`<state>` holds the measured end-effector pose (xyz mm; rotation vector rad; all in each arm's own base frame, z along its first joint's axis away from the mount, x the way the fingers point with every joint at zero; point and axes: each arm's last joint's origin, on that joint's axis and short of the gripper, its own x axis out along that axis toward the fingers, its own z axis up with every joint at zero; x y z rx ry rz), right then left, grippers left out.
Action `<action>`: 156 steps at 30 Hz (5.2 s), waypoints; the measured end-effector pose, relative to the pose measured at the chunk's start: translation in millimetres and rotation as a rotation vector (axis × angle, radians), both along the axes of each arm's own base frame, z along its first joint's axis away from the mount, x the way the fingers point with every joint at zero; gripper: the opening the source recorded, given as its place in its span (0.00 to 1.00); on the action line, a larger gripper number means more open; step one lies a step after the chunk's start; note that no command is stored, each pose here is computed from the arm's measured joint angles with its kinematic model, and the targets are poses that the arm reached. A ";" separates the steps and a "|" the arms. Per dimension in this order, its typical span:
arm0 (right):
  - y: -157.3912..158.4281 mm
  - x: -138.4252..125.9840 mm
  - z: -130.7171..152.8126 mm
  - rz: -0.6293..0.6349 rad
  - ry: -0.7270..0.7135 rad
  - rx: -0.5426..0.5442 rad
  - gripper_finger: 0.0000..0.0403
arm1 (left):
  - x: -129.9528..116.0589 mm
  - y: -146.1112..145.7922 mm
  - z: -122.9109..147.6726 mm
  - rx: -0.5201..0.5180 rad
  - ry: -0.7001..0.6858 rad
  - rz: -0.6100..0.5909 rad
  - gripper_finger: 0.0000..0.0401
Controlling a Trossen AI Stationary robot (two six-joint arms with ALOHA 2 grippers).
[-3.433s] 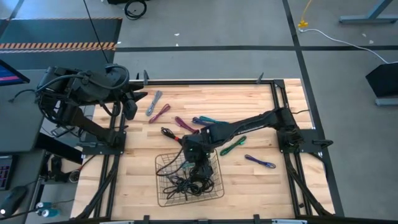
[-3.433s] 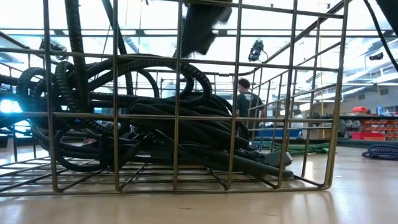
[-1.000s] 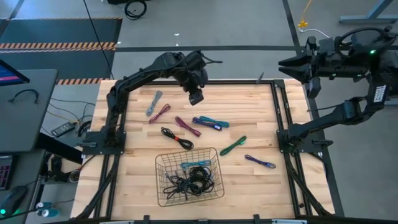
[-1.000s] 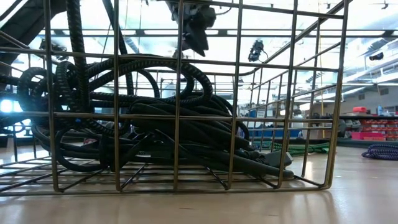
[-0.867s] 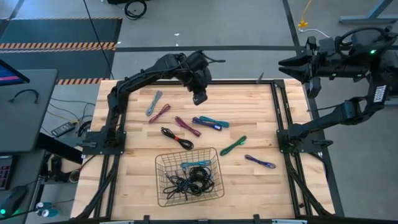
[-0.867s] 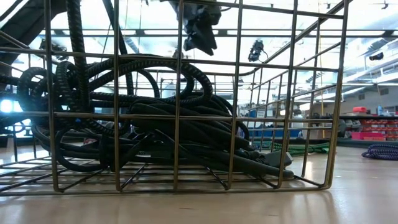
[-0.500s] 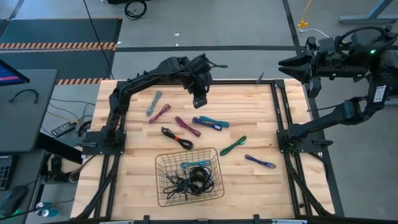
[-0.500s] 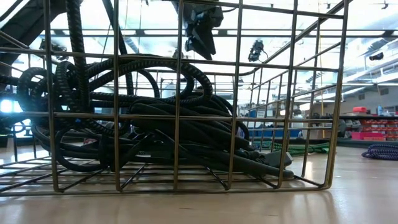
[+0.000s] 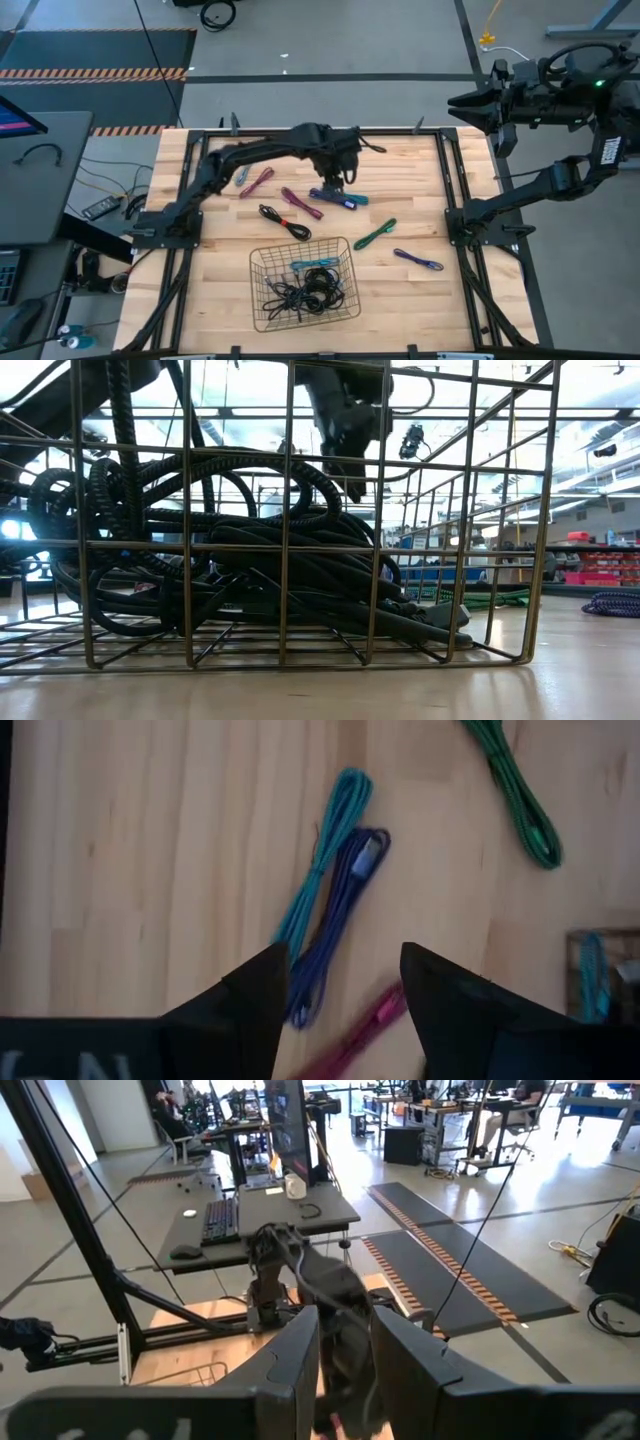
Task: Pick and place USB-C Cables
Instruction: Put the purple charger cable into the wire basket
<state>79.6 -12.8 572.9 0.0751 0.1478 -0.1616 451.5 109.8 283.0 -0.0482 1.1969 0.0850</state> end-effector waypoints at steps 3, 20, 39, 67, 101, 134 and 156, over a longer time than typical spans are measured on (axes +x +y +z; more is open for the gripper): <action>0.0 0.0 -0.1 -0.001 -0.001 0.013 0.25 | 8.4 -3.5 -12.3 -0.004 0.004 0.004 0.50; 0.0 0.1 -0.1 -0.003 -0.003 0.025 0.25 | 32.4 -5.2 -79.6 -0.027 0.114 0.034 0.50; 0.7 0.1 0.1 0.019 -0.008 0.045 0.25 | 38.9 -19.2 -115.1 0.001 0.219 -0.060 0.50; 1.4 -0.8 0.4 0.037 -0.012 0.048 0.25 | 41.2 -16.9 -125.7 -0.001 0.227 -0.069 0.50; 2.2 -0.3 4.7 0.068 -0.056 0.043 0.25 | 18.5 -24.7 -77.9 -0.113 0.262 0.009 0.05; 0.6 9.0 0.4 0.058 -0.008 0.075 0.25 | -95.3 -218.3 103.2 -0.262 0.039 0.264 0.05; -3.7 37.4 -7.8 0.067 0.084 0.095 0.25 | -33.2 -254.0 8.2 -0.218 0.193 0.078 0.05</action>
